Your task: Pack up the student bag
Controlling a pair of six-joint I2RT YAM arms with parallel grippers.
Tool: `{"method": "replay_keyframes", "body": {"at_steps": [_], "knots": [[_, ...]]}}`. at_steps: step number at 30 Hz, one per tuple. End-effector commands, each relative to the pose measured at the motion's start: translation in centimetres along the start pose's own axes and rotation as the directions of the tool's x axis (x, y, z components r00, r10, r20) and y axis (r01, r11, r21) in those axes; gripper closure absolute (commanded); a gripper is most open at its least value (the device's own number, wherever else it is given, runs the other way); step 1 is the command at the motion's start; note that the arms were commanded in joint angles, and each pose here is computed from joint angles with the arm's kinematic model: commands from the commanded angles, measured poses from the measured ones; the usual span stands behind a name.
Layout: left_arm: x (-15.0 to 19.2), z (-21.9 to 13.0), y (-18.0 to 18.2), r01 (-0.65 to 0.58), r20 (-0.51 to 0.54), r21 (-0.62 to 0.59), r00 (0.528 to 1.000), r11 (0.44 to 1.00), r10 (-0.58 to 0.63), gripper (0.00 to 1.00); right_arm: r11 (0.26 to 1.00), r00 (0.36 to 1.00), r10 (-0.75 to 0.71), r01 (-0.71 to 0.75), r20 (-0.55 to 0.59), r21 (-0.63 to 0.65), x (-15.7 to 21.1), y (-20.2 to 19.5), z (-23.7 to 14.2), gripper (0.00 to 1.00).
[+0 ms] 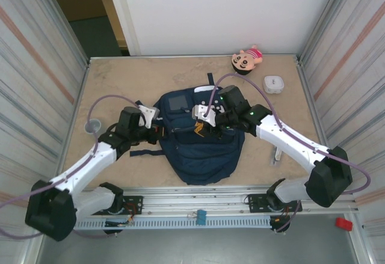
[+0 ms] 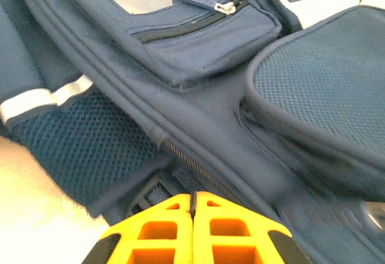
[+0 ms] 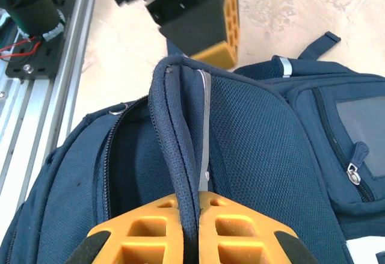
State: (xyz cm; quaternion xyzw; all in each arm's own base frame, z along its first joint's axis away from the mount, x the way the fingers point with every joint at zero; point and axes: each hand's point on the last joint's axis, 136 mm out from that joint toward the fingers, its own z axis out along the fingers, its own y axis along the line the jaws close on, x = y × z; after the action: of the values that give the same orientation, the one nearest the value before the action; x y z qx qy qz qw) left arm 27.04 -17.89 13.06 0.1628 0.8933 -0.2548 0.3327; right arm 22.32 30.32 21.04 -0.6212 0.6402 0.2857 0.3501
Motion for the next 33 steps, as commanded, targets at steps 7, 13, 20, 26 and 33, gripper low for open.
{"method": "replay_keyframes", "body": {"at_steps": [7, 13, 20, 26, 33], "knots": [[-5.7, -4.5, -6.0, -0.347, 0.253, 0.175, 0.920, 0.921, 0.299, 0.51, 0.999, 0.995, -0.036, 0.036, 0.098, 0.001, -3.0, -0.9, -0.7, 1.00], [-4.6, -7.7, -9.9, -0.656, 0.377, 0.209, 0.738, 0.725, 0.560, 0.26, 0.998, 0.992, -0.043, 0.047, 0.122, -0.029, -4.0, -0.9, -0.3, 1.00], [-4.5, -4.5, -12.2, -0.786, 0.323, 0.179, 0.615, 0.591, 0.720, 0.23, 0.999, 0.992, -0.034, 0.038, 0.120, -0.035, -4.3, -1.1, -0.1, 1.00], [-5.9, -1.7, -11.9, -0.771, 0.312, 0.162, 0.632, 0.616, 0.709, 0.55, 0.999, 0.993, -0.029, 0.032, 0.117, -0.027, -4.3, -1.1, -0.4, 1.00], [-5.8, -2.6, -9.3, -0.788, 0.290, 0.086, 0.605, 0.610, 0.741, 0.98, 0.997, 0.995, 0.045, -0.050, 0.093, 0.058, -1.7, -2.2, -2.5, 0.58]]}}
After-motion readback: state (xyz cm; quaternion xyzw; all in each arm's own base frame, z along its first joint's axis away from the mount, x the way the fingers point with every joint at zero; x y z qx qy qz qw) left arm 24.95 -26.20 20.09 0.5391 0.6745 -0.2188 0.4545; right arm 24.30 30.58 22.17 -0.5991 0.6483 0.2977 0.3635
